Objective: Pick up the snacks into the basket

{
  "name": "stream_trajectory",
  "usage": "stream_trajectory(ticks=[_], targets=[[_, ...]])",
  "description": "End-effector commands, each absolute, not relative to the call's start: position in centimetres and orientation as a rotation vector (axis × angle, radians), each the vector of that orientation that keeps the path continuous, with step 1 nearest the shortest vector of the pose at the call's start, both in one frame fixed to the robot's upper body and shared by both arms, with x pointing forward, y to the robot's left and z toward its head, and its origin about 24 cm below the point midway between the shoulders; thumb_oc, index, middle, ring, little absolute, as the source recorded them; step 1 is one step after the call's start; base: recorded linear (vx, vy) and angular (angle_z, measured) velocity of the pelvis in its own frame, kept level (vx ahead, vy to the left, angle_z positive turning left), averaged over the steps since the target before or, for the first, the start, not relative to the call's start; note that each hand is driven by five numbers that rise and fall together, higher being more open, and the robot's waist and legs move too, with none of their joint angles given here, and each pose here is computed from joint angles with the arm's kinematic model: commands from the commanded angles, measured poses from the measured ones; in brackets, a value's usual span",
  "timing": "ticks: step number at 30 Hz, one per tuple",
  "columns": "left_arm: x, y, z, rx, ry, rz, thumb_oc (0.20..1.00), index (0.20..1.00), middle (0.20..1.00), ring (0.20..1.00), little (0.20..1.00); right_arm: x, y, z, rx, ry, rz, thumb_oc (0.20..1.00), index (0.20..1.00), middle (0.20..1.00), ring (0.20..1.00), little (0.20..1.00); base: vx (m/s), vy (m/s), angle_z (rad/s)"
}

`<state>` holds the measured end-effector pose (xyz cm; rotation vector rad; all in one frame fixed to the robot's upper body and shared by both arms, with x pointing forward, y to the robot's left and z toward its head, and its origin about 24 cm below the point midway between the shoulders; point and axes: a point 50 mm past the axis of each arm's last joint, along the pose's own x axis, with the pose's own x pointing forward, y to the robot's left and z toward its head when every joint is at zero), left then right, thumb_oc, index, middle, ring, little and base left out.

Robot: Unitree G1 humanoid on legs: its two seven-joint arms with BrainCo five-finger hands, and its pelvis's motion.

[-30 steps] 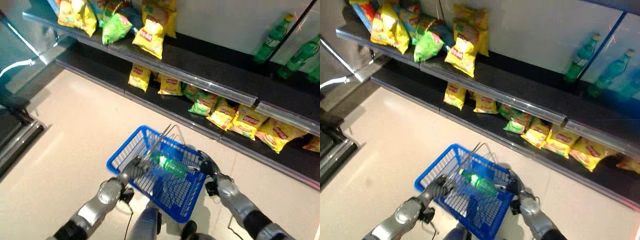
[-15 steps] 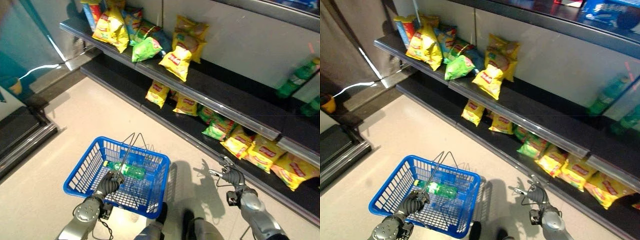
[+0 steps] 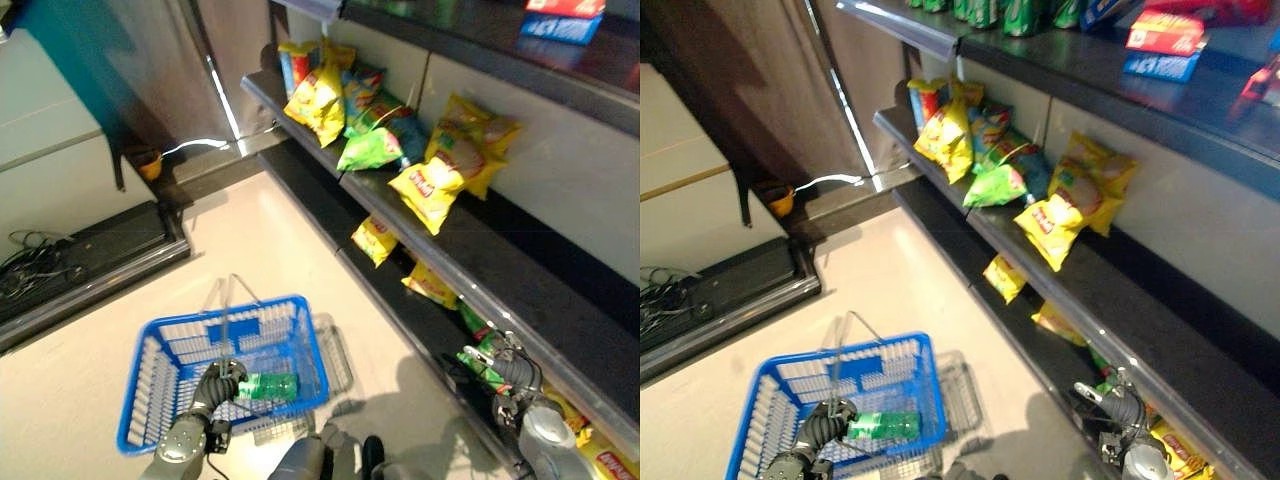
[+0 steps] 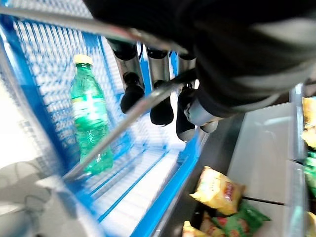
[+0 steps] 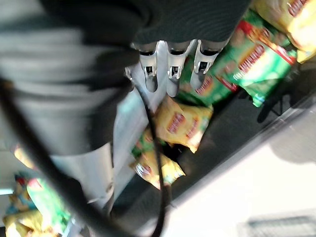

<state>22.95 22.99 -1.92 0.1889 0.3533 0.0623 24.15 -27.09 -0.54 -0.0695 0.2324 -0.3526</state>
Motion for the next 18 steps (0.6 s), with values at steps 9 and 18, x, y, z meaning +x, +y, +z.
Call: stream_trajectory(ticks=[9,18], targets=[[25.3,24.9,6.3,0.311,-0.037,0.137,0.2,0.2,0.2,0.2,0.2,32.4,-25.8,10.3,-0.146,-0.124,-0.305,1.0,1.0,1.0,1.0,1.0,0.19,0.197,-1.09],[24.9,27.0,8.5,0.29,-0.128,0.263,0.2,0.2,0.2,0.2,0.2,37.7,-26.1,21.1,-0.222,-0.317,-0.375,1.0,1.0,1.0,1.0,1.0,0.03,0.17,-0.59]])
